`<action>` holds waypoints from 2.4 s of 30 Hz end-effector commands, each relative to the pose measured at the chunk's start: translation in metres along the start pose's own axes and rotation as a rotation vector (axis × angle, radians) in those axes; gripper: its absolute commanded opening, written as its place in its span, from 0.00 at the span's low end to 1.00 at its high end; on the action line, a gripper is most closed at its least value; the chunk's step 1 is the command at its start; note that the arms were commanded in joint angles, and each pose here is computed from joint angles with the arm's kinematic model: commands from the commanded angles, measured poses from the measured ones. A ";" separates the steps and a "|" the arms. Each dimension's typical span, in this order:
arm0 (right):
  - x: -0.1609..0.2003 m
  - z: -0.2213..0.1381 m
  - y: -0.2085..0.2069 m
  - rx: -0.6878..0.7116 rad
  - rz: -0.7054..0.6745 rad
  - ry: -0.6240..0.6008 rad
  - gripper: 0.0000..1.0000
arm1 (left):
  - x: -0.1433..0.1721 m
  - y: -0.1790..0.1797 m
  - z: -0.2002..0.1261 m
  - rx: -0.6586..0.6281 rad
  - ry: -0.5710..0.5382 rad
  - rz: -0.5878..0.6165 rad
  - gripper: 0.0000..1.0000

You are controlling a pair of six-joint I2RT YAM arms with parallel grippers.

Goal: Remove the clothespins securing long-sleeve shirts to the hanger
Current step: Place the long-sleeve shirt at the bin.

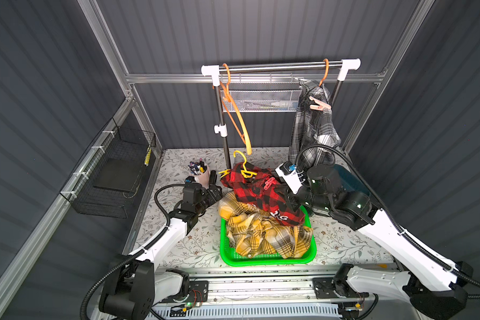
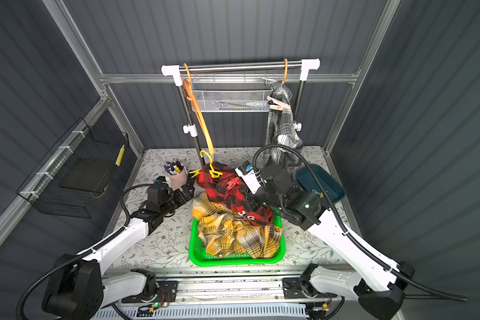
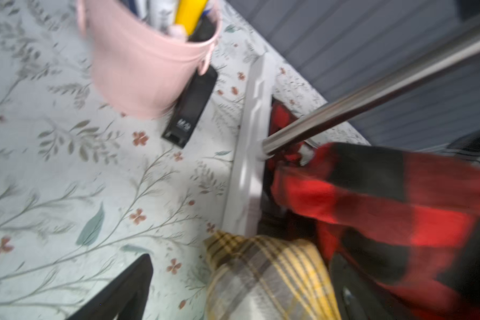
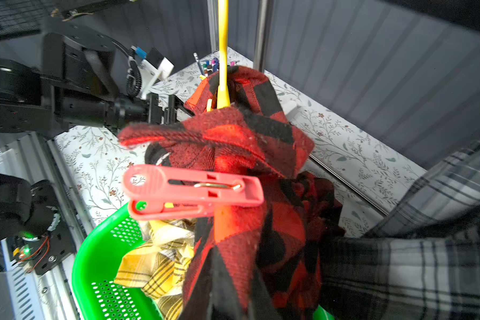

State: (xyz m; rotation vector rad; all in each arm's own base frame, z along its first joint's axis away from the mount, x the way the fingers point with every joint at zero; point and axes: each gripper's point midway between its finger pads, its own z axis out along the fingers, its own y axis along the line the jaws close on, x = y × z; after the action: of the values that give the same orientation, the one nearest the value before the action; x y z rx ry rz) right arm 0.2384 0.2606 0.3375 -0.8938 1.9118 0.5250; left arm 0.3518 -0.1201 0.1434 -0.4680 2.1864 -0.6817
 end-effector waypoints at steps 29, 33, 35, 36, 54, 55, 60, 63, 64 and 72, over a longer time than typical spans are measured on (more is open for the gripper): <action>-0.176 -0.117 0.068 -0.328 -0.129 -0.504 0.00 | -0.118 -0.091 -0.018 0.573 -0.173 -0.012 0.92; -0.194 -0.126 0.072 -0.352 -0.138 -0.549 0.00 | -0.124 -0.117 -0.030 0.678 -0.136 -0.014 0.87; -0.201 -0.127 0.071 -0.347 -0.137 -0.564 0.00 | -0.126 -0.125 -0.040 0.702 -0.133 -0.006 0.86; -0.205 -0.128 0.070 -0.342 -0.139 -0.573 0.00 | -0.125 -0.130 -0.046 0.711 -0.133 0.001 0.86; -0.279 -0.147 0.065 -0.306 -0.144 -0.751 0.00 | -0.115 -0.260 -0.149 0.952 -0.104 0.267 0.73; -0.283 -0.150 0.065 -0.306 -0.144 -0.764 0.00 | -0.116 -0.263 -0.153 0.962 -0.107 0.269 0.72; -0.303 -0.159 0.066 -0.317 -0.141 -0.820 0.00 | -0.118 -0.279 -0.173 1.017 -0.097 0.277 0.70; -0.311 -0.162 0.066 -0.325 -0.134 -0.846 0.00 | -0.116 -0.291 -0.189 1.059 -0.088 0.292 0.69; -0.313 -0.163 0.067 -0.329 -0.133 -0.853 0.00 | -0.115 -0.295 -0.193 1.070 -0.085 0.296 0.69; -0.319 -0.176 0.072 -0.384 -0.085 -0.882 0.00 | -0.083 -0.317 -0.204 1.112 -0.020 0.329 0.68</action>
State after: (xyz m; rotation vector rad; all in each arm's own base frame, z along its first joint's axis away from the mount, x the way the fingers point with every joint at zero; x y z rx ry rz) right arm 0.2023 0.3209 0.6577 -0.8415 1.1538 0.9864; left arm 0.3006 -0.2485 0.4901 0.3660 1.4832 -1.4786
